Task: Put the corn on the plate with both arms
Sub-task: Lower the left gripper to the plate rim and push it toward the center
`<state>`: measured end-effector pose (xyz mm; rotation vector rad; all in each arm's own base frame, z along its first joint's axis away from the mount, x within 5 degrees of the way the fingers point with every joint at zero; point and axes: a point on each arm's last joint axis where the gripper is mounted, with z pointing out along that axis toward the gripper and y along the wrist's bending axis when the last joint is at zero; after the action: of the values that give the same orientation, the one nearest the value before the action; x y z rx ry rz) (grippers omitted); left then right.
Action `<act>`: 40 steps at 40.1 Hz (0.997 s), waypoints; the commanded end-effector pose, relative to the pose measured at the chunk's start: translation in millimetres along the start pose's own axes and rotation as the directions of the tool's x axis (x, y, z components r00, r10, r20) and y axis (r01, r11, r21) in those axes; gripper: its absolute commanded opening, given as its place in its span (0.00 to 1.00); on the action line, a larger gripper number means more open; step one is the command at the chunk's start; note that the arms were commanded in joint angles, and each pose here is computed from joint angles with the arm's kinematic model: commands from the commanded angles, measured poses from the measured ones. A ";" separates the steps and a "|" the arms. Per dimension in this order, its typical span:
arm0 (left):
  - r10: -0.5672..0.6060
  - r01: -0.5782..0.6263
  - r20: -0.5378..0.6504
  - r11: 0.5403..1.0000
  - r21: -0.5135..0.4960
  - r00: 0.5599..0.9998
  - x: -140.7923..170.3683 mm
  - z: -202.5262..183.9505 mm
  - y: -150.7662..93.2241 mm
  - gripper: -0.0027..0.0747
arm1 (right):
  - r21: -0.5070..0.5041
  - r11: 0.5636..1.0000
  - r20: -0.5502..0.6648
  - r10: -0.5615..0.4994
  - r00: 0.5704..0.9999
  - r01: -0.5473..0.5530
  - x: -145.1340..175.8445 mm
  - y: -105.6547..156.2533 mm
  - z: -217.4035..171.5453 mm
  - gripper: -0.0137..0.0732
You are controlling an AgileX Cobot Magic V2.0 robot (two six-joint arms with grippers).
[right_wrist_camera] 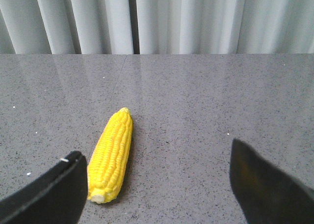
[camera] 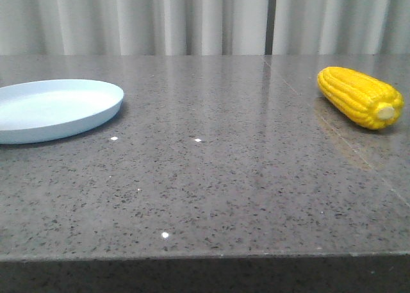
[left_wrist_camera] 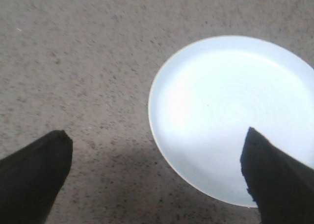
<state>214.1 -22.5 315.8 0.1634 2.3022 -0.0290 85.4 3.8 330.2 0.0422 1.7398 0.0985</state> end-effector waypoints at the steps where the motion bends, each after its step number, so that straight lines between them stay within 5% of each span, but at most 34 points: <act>1: -0.030 0.031 -0.015 0.999 0.033 0.999 -21.8 10.8 -4.2 0.88 | 0.002 1.000 0.110 -0.002 0.994 0.002 -19.0 0.7 -2.2 0.86; 12: -0.046 0.055 -0.184 0.997 0.044 0.982 -34.3 64.5 -5.5 0.67 | 0.002 1.000 0.110 -0.002 0.994 0.002 -19.0 0.7 -2.2 0.86; 25: -0.052 0.067 -0.278 0.997 0.046 0.959 -29.4 100.1 -6.7 0.62 | 0.002 1.000 0.110 -0.002 0.994 0.002 -19.0 0.7 -2.2 0.86; 40: -0.059 0.074 -0.258 0.996 0.049 0.964 -32.1 100.1 -7.0 0.01 | 0.002 1.000 0.110 -0.002 0.994 0.002 -19.0 0.7 -2.2 0.86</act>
<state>304.8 -37.1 250.4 0.1427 2.6757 -0.0872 85.4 3.8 330.2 0.0422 1.7398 0.0985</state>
